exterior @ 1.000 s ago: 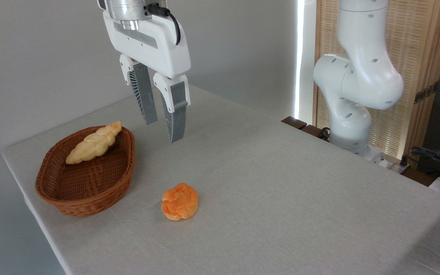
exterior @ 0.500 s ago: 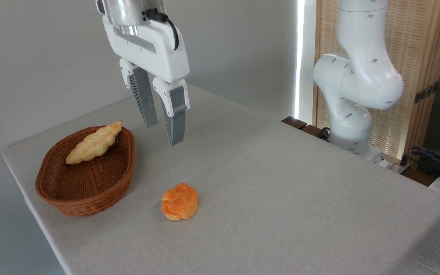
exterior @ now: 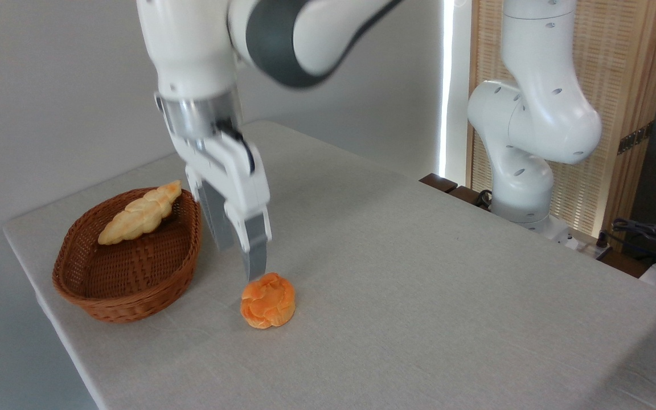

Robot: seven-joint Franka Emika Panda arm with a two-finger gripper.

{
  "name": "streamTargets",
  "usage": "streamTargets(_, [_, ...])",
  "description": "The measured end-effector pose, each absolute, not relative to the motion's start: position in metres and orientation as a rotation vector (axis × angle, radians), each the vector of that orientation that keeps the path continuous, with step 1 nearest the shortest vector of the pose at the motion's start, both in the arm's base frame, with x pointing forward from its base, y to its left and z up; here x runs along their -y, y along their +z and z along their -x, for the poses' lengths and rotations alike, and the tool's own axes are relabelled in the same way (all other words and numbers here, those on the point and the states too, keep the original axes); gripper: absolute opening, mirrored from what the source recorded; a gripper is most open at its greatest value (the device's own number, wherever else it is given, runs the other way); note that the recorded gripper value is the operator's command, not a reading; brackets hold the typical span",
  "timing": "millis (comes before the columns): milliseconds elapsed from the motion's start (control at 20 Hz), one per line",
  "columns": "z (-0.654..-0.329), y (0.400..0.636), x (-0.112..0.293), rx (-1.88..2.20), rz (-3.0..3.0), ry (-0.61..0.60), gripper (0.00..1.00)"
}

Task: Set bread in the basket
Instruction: 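Lower the open gripper onto the orange bun and close on it, then lift the orange bun and carry it over the wicker basket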

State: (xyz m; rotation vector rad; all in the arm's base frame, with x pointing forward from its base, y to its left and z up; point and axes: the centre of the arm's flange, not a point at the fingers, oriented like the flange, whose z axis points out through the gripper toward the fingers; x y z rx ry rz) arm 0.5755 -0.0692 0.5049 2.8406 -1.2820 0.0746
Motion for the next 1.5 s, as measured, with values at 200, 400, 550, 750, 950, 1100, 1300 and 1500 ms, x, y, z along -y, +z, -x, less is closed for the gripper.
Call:
streamTargets(200, [-0.574,0.478,0.074,1.366,-2.807,0.076,1.0])
streamTargets(400, [-0.567,0.456,0.075,1.413,-2.771,0.009,1.0])
streamTargets(550, [-0.563,0.441,0.084,1.439,-2.751,-0.039,1.0])
streamTargets(750, [-0.561,0.432,0.086,1.456,-2.746,-0.072,1.0])
streamTargets(950, [-0.557,0.424,0.09,1.48,-2.738,-0.103,0.75])
streamTargets(1100, [-0.556,0.42,0.093,1.5,-2.737,-0.119,0.34])
streamTargets(1300, [-0.555,0.418,0.101,1.524,-2.724,-0.126,0.19])
streamTargets(1500, [-0.555,0.418,0.101,1.524,-2.725,-0.126,0.18])
